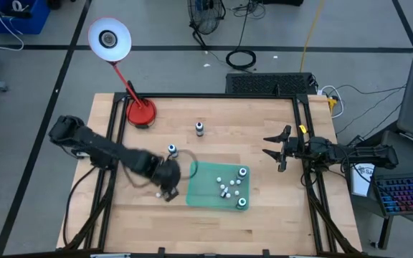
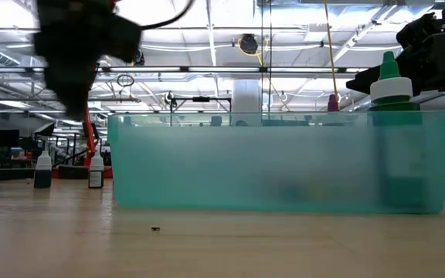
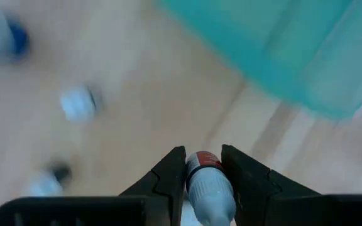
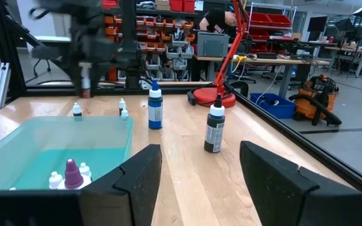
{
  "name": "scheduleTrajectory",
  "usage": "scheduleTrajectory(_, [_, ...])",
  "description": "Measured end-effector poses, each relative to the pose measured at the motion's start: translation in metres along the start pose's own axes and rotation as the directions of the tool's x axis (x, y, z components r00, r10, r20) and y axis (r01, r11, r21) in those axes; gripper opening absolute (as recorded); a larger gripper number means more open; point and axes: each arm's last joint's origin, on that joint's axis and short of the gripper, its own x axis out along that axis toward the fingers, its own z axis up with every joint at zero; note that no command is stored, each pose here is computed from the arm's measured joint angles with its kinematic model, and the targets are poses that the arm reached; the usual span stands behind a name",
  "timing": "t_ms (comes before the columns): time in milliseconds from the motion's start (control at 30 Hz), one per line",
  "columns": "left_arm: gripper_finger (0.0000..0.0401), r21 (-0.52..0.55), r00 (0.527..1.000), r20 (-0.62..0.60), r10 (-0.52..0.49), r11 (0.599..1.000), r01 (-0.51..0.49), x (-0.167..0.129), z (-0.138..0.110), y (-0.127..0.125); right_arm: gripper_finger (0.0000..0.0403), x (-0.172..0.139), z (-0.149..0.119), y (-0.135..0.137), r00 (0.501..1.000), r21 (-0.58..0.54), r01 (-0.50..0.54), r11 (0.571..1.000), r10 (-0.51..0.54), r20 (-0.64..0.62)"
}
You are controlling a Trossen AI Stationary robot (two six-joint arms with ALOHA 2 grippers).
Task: Pick & Place food coloring
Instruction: Put the small red food coloring bottle into the green bin
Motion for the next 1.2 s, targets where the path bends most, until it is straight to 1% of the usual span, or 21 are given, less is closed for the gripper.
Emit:
scheduleTrajectory(133, [0.0099,0.110,0.995,0.097,-0.027,0.994,0.016,-0.016,0.039,0.012,0.0202,0.000,0.000,0.000,1.000,0.000,0.000,1.000,0.000,0.000])
scheduleTrajectory(233, [0.0085,0.210,0.988,0.151,-0.039,0.978,0.007,-0.021,0.066,0.013,0.0202,0.000,0.000,0.000,1.000,0.000,0.000,1.000,0.000,0.000])
scheduleTrajectory(367, [0.0070,0.348,0.989,0.141,-0.036,0.937,-0.015,-0.015,0.097,0.001,0.0205,0.000,0.000,0.000,1.000,0.000,0.000,1.000,0.000,0.000])
scheduleTrajectory(467, [0.0075,0.447,0.996,0.092,-0.010,0.894,-0.032,-0.004,0.113,-0.014,0.0205,0.000,0.000,0.000,1.000,-0.001,0.000,1.000,0.000,-0.004])
scheduleTrajectory(567, [0.0083,0.532,0.999,0.036,0.027,0.846,-0.042,0.015,0.121,-0.027,0.0202,0.000,0.000,0.000,1.000,0.000,0.000,1.000,0.000,-0.001])
scheduleTrajectory(667, [0.0085,0.600,0.998,-0.002,0.069,0.798,-0.054,0.036,0.124,-0.034,0.0202,0.000,0.000,0.000,1.000,0.000,0.000,1.000,0.000,-0.001])
scheduleTrajectory(733, [0.0086,0.619,0.994,-0.020,0.104,0.782,-0.070,0.050,0.124,-0.035,0.0203,0.000,0.000,0.000,1.000,0.000,0.000,1.000,0.000,-0.001])
scheduleTrajectory(967, [0.0087,0.620,0.985,-0.075,0.157,0.781,-0.077,0.084,0.124,-0.032,0.0203,0.000,0.000,0.000,1.000,0.000,0.000,1.000,0.000,-0.001])
scheduleTrajectory(1200, [0.0087,0.623,0.987,-0.080,0.139,0.780,-0.059,0.103,0.126,-0.033,0.0204,0.000,0.000,0.000,1.000,0.000,0.000,1.000,0.000,-0.001])
